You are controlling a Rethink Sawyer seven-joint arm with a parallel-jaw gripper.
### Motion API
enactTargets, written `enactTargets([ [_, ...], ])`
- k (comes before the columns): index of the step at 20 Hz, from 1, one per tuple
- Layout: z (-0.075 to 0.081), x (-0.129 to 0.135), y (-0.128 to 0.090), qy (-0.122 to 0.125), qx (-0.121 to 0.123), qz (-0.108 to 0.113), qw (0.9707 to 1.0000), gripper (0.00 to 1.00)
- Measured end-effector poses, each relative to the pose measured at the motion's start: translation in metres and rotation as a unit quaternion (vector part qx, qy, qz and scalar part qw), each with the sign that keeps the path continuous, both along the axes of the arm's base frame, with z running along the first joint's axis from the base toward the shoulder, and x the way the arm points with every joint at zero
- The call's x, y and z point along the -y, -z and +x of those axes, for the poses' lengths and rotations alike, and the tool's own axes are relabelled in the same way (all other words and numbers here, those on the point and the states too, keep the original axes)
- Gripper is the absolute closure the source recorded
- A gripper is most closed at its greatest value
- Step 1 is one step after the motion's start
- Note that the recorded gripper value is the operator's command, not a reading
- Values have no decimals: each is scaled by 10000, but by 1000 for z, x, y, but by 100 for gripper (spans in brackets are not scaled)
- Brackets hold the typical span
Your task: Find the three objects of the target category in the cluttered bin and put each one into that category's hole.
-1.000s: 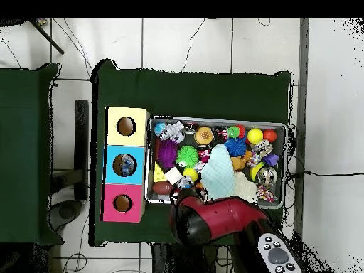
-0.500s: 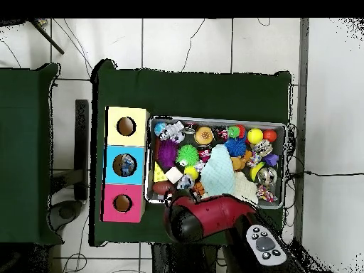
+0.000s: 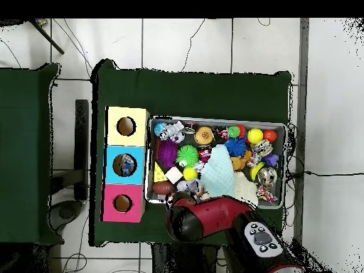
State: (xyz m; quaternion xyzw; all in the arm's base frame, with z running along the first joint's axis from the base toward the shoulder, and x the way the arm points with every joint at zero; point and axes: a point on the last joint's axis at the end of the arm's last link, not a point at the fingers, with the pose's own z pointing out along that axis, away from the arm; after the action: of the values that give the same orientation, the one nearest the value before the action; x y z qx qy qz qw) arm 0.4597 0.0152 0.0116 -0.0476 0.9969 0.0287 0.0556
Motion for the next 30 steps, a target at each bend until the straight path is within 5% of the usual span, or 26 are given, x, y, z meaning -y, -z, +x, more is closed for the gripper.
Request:
enactTargets([
  [19,19,72,-14,778,284,117,9965,0],
  [30,34,80,-24,856,496,233,9948,0],
])
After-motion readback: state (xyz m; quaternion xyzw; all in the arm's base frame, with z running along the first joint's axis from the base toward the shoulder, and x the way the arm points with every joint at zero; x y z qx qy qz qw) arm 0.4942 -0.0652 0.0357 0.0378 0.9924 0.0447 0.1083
